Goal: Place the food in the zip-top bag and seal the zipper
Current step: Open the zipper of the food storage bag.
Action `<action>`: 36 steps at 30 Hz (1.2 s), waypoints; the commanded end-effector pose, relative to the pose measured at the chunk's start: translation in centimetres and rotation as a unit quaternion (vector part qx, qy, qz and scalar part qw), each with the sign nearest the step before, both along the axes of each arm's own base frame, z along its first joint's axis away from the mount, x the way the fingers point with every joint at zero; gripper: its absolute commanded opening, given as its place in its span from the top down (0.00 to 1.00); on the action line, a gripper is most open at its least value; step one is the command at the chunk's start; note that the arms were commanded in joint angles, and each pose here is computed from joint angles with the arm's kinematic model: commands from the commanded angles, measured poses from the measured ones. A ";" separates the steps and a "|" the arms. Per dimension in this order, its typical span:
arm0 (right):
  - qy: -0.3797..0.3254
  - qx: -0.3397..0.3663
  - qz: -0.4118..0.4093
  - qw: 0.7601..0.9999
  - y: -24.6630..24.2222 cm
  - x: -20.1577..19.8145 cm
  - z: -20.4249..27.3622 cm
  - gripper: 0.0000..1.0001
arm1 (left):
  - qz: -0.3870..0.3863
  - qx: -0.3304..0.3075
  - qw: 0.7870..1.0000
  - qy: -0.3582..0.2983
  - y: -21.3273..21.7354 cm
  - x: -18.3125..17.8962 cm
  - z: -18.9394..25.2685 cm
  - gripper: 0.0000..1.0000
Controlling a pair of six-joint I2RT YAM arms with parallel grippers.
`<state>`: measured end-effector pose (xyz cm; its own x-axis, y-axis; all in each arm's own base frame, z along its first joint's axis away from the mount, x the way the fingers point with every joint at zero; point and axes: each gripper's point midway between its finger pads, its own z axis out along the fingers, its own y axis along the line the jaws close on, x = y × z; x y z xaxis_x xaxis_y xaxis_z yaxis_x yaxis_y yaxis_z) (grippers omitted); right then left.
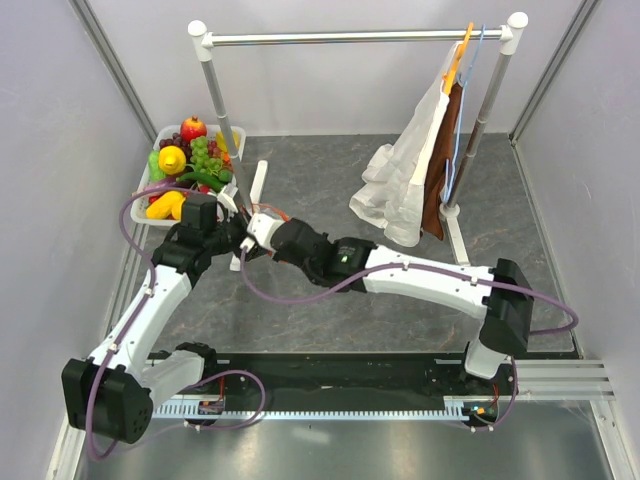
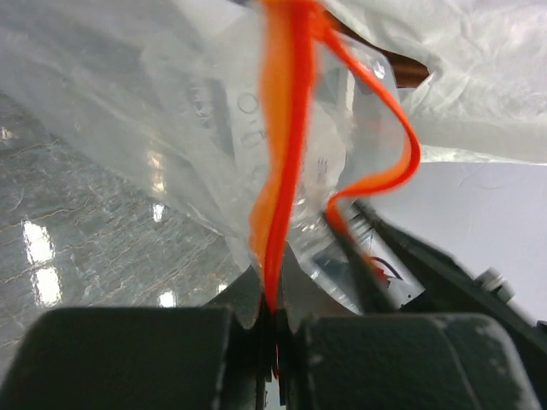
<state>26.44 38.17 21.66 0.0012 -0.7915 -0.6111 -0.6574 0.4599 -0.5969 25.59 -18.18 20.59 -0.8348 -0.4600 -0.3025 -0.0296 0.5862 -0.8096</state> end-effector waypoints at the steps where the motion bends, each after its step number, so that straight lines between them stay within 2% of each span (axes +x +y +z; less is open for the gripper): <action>1: 0.029 0.114 0.003 0.993 -0.7 1.0 5.7 0.80 | -0.017 -0.002 1.000 -0.019 0.0 -0.6 0.2 0.98; 5: 0.080 0.167 0.005 0.983 -0.9 1.5 6.4 0.98 | -0.044 0.010 0.999 -0.029 -0.3 -1.1 -0.2 0.98; 7: 0.103 0.184 0.014 0.977 -1.2 1.5 6.6 0.93 | -0.057 0.025 0.997 -0.045 -0.2 -1.1 -0.1 0.98; 8: 0.111 0.189 0.015 0.976 -1.3 1.4 6.5 0.81 | -0.063 0.028 0.996 -0.050 -0.2 -1.3 0.0 0.98; 9: 0.116 0.191 0.017 0.975 -1.4 1.2 6.4 0.77 | -0.068 0.031 0.996 -0.053 -0.3 -1.5 0.1 0.98; 13: 0.135 0.192 0.022 0.972 -0.7 0.9 5.5 0.68 | -0.085 0.030 0.994 -0.068 -1.0 -1.9 0.8 0.98; 21: 0.114 0.172 -0.011 0.978 0.1 3.2 4.5 0.69 | -0.110 0.011 0.991 -0.075 -2.3 -2.4 2.0 0.98; 26: 0.114 0.155 -0.023 0.981 -0.9 3.1 4.4 0.84 | -0.099 0.034 0.991 -0.081 -1.6 -2.3 1.4 0.98; 27: 0.122 0.153 -0.019 0.981 -1.1 2.7 4.3 0.84 | -0.099 0.039 0.991 -0.086 -1.4 -2.2 1.3 0.98; 30: 0.156 0.145 -0.007 0.977 -2.4 0.8 4.3 0.71 | -0.099 0.045 0.989 -0.095 -1.1 -2.3 1.4 0.98; 31: 0.167 0.145 -0.002 0.975 -3.1 0.0 4.2 0.71 | -0.100 0.044 0.989 -0.096 -1.1 -2.4 1.4 0.98; 34: 0.174 0.148 0.000 0.974 -4.3 -1.0 4.1 1.00 | -0.108 0.045 0.988 -0.097 -1.3 -2.3 1.1 0.98; 36: 0.182 0.159 -0.008 0.970 -4.9 -1.2 4.3 1.00 | -0.127 0.050 0.985 -0.107 -1.5 -2.2 1.2 0.98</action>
<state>26.50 35.07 23.70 -0.2475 -0.6150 -0.7486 -0.7924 0.5731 -0.2089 22.76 -19.54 20.42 -0.8652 -0.2612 -0.4280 0.1832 0.6300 -0.7547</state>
